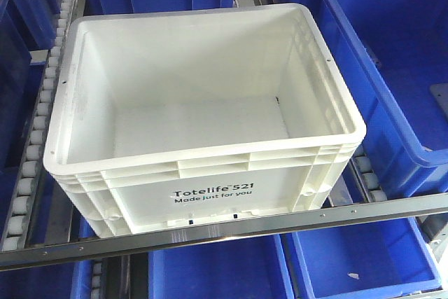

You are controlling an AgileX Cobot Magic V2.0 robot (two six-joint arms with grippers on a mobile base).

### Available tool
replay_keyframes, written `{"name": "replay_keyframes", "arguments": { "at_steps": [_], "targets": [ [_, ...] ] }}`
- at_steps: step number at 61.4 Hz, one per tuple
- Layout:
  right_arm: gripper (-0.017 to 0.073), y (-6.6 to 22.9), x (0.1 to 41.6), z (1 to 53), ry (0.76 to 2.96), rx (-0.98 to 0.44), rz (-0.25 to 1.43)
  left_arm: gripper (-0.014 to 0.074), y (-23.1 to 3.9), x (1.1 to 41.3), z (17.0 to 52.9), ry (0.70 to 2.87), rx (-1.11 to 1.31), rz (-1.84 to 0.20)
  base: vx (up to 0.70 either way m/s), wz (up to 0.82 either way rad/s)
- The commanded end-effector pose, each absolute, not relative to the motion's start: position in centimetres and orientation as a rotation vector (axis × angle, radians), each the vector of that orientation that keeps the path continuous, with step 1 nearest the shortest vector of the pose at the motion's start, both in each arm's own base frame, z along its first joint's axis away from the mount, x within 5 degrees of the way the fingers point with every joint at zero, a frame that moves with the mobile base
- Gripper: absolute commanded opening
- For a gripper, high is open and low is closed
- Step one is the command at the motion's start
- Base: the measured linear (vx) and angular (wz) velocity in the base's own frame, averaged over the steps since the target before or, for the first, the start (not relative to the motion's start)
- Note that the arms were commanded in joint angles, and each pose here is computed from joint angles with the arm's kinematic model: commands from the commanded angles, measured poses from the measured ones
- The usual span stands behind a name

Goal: Move bin from left to right shelf

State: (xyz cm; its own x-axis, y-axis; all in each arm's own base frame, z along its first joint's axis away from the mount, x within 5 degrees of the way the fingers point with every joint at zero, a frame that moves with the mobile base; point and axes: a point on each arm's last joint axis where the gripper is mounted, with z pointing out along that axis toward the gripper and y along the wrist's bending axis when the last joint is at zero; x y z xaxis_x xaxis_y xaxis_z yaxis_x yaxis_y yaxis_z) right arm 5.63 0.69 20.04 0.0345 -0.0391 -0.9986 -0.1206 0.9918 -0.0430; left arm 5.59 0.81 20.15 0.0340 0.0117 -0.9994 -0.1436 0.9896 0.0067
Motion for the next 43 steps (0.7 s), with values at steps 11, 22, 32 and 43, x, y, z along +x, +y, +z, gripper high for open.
{"name": "replay_keyframes", "arguments": {
  "at_steps": [11, 22, 32, 43],
  "targets": [
    [-0.0009, 0.69, 5.52, 20.45, 1.457, -0.120, 0.069, 0.0039, 0.79, 5.33, 21.61, 1.424, -0.108, 0.117, 0.00, 0.00],
    [-0.0009, 0.69, 5.53, 20.39, 1.463, -0.121, 0.069, 0.0039, 0.79, 5.33, 21.61, 1.424, -0.108, 0.117, 0.00, 0.00],
    [-0.0009, 0.70, 5.54, 20.39, 1.464, -0.121, 0.069, 0.0039, 0.79, 5.33, 21.61, 1.424, -0.108, 0.117, 0.00, 0.00],
    [-0.0009, 0.70, 5.54, 20.39, 1.464, -0.121, 0.069, 0.0039, 0.79, 5.33, 21.61, 1.424, -0.108, 0.117, 0.00, 0.00]
  ]
}}
